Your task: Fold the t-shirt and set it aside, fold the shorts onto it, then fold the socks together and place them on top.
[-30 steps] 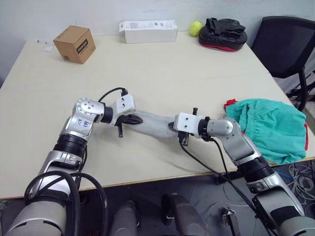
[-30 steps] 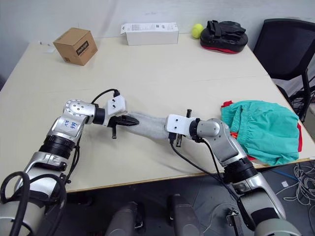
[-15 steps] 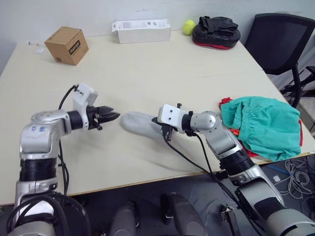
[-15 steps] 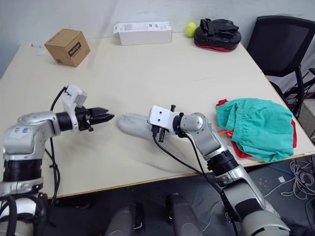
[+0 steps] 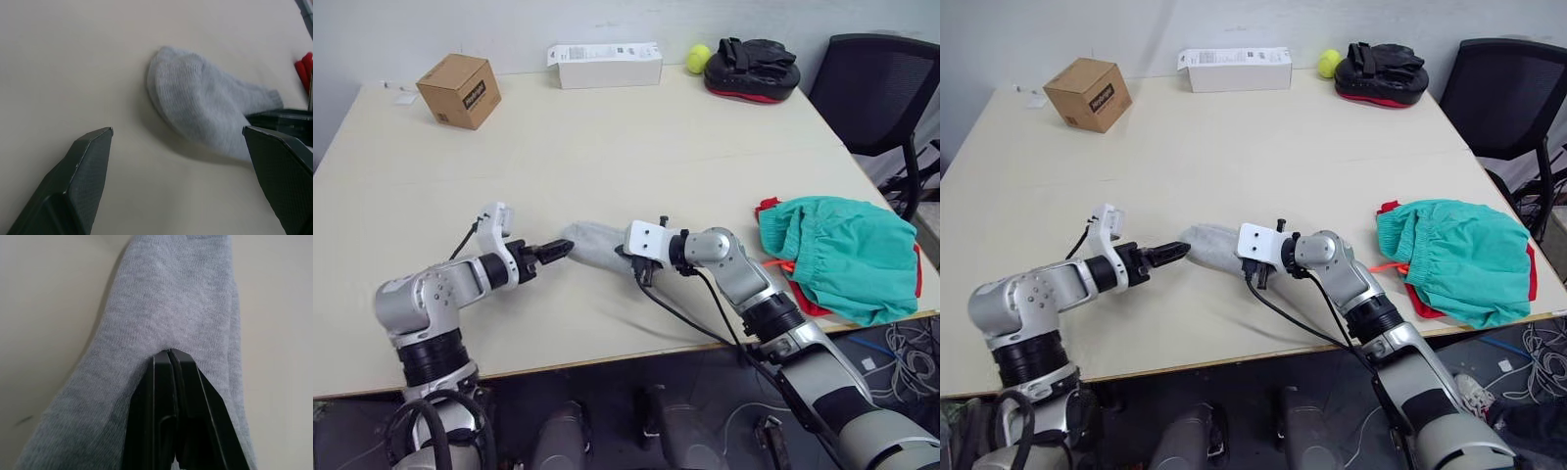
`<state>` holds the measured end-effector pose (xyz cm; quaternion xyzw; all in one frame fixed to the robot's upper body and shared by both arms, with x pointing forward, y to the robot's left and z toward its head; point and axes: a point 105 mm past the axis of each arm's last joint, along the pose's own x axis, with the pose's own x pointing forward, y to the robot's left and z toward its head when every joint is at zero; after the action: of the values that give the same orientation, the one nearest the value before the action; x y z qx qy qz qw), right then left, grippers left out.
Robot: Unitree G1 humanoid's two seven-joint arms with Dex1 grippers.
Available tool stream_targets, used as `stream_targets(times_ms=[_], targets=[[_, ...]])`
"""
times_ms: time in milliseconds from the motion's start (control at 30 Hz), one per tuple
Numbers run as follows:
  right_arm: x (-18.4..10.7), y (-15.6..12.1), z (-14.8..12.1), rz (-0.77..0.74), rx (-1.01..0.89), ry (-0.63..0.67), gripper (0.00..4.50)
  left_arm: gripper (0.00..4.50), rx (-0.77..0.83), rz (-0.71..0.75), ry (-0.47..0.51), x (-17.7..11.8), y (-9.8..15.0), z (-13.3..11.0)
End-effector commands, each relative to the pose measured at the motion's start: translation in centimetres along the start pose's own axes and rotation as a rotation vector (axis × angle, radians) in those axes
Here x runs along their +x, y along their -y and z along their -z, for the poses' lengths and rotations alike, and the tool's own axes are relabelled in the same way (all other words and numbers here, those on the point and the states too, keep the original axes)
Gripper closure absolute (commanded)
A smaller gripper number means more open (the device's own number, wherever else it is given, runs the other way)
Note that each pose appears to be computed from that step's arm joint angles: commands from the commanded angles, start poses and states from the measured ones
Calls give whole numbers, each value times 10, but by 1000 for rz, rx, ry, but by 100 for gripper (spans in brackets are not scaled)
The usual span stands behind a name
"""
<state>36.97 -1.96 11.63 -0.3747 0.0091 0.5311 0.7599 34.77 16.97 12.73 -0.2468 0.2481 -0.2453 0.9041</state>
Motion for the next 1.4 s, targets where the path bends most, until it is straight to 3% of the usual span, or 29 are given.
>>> stream_targets(times_ms=[33, 133, 433, 600, 767, 1033, 1300, 1400], targets=[[-1, -4, 8, -9, 18, -25, 450, 4, -58, 1, -5, 14, -2, 1], [-4, -4, 8, -6, 21, -23, 450, 4, -139, 25, -2, 29, 2, 1], [-9, -2, 10, 11, 27, -30, 450, 295, -162, 91, 5, 36, 18, -4], [-9, -3, 12, 18, 32, -37, 450, 448, -52, 148, 25, 28, 34, -20], [-9, -6, 16, 16, 38, -44, 450, 449, 227, 318, -16, 15, 84, -33], [-9, -7, 19, 31, 58, -46, 450, 449, 590, 354, -180, 36, 116, 5], [-21, -5, 22, 59, 71, -52, 450, 449, 587, 326, -193, 58, 112, 13], [-27, -5, 24, 69, 74, -57, 450, 362, 571, 330, -198, 58, 110, 12]])
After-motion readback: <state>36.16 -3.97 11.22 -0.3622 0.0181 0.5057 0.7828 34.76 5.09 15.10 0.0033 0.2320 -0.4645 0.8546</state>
